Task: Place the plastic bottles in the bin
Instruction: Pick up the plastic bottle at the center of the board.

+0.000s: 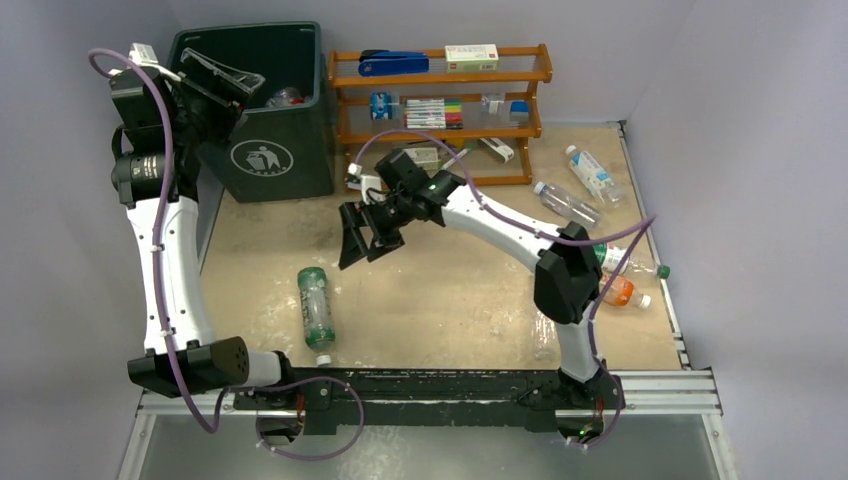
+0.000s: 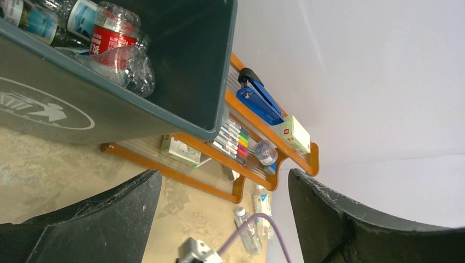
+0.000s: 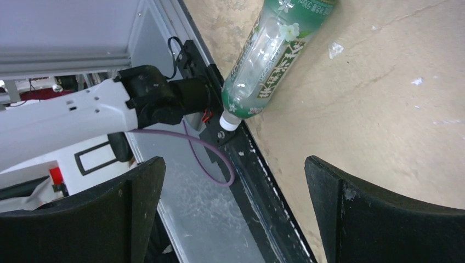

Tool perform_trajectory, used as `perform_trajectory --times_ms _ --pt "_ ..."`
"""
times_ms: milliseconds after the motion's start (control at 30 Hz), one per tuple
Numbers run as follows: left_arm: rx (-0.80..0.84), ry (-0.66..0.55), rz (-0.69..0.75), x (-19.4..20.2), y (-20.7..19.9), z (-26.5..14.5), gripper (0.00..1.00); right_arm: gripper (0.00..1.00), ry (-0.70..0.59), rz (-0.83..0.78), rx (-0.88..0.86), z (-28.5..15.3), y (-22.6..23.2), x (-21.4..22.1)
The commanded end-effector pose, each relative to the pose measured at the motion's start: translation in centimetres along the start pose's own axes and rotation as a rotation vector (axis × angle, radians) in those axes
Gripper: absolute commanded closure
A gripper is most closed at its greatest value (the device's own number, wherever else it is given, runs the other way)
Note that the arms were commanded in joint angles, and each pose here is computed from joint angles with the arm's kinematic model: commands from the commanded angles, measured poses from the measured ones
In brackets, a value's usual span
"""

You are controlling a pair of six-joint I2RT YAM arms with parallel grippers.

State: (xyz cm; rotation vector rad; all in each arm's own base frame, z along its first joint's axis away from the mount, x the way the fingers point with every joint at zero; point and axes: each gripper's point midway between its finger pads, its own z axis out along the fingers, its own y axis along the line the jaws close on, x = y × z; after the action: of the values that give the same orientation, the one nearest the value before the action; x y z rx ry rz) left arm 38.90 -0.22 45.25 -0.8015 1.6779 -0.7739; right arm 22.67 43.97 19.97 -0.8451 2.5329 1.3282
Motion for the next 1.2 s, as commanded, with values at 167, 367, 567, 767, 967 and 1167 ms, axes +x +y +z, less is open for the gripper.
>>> perform_trajectory --times_ms 167,367,567,767,967,1167 --pt "0.035 0.036 0.022 0.8 -1.0 -1.7 0.14 0.0 0.027 0.045 -0.035 6.4 0.9 -0.4" --pt "0.016 0.052 0.035 1.5 -0.6 -2.7 0.14 0.0 0.062 0.091 -0.027 9.2 0.2 0.6" --pt "0.008 0.055 0.04 1.9 -0.3 -3.5 0.13 0.0 0.084 0.106 -0.039 11.4 0.1 1.1" --pt "-0.011 0.075 0.056 2.3 0.1 -3.7 0.13 0.0 0.108 0.122 -0.041 13.4 0.3 1.9" --pt "-0.018 0.084 0.06 2.5 0.3 -3.8 0.13 0.0 0.126 0.139 -0.019 15.0 -0.2 2.7" --pt "-0.027 0.092 0.062 2.7 0.6 -3.9 0.12 0.0 0.137 0.176 0.013 16.3 -0.7 3.4"
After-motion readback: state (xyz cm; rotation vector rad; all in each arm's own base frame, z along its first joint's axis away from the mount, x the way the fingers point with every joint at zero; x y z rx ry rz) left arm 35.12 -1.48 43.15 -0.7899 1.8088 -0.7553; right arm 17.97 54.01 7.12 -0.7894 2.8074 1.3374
